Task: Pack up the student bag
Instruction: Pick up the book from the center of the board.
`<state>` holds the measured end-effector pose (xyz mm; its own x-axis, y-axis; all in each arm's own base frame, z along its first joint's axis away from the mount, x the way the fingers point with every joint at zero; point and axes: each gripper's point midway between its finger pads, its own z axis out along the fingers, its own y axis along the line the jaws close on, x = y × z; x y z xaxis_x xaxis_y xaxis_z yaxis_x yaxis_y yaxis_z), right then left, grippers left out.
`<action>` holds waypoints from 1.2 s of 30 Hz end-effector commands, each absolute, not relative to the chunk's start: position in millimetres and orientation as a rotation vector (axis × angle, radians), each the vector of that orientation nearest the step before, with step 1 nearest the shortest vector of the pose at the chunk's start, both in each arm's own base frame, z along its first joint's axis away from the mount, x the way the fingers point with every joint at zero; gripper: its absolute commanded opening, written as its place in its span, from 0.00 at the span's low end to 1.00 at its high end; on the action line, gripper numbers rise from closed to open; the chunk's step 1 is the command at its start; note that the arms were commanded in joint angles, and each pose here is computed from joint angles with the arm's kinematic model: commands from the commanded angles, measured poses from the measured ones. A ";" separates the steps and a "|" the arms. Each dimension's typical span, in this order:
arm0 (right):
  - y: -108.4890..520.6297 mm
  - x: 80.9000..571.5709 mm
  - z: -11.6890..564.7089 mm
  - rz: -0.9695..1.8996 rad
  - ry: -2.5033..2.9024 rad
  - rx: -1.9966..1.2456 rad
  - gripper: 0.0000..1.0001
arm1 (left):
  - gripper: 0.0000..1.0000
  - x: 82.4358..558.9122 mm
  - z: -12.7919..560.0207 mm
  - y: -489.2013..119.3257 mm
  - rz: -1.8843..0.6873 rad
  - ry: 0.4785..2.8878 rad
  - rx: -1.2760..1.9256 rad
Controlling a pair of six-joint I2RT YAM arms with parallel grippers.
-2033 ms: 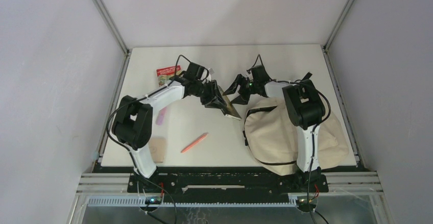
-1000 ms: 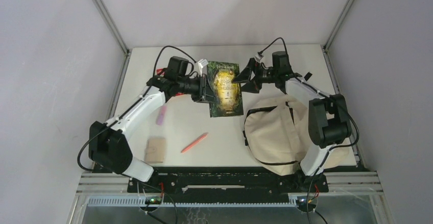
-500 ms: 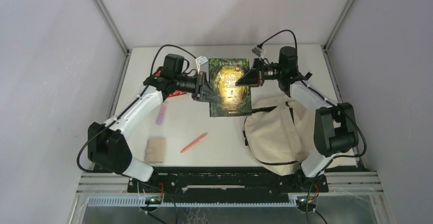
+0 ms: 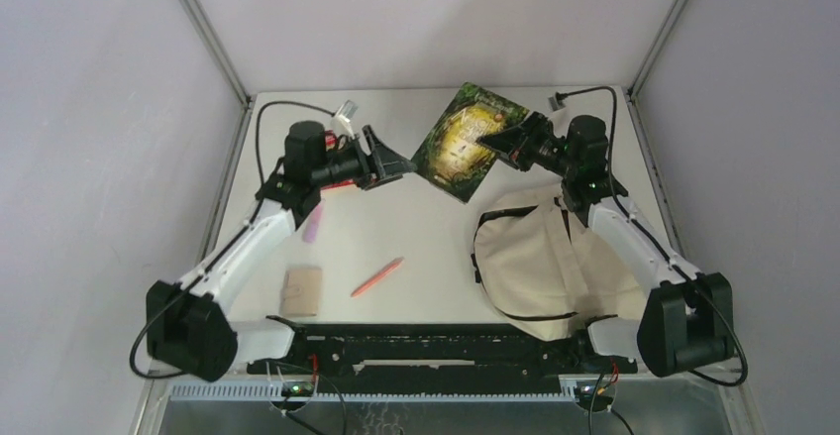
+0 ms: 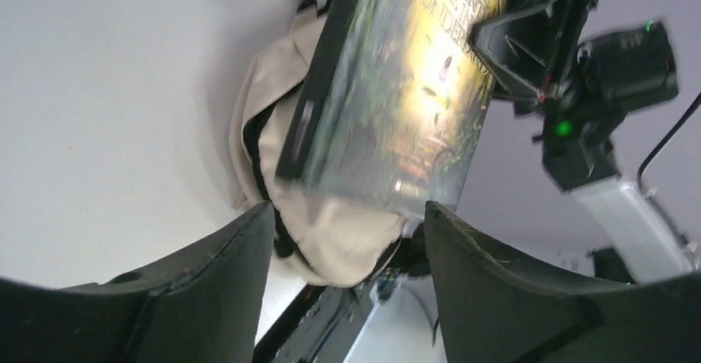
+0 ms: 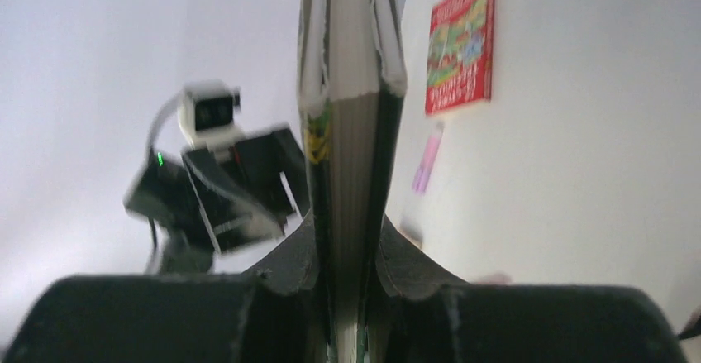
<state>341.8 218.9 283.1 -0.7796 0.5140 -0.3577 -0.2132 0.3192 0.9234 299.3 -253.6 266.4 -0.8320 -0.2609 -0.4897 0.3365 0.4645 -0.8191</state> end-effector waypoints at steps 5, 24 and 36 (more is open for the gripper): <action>203.9 362.3 364.1 1.483 1.514 0.506 0.00 | 0.78 298.3 306.2 -255.7 -1.607 1.843 -0.160; 250.6 353.8 350.7 1.673 1.526 0.509 0.00 | 0.73 302.5 321.9 -275.5 -1.911 1.630 -0.216; 263.4 332.0 331.6 1.662 1.603 0.497 0.00 | 0.37 319.0 329.4 -280.3 -1.956 1.595 -0.247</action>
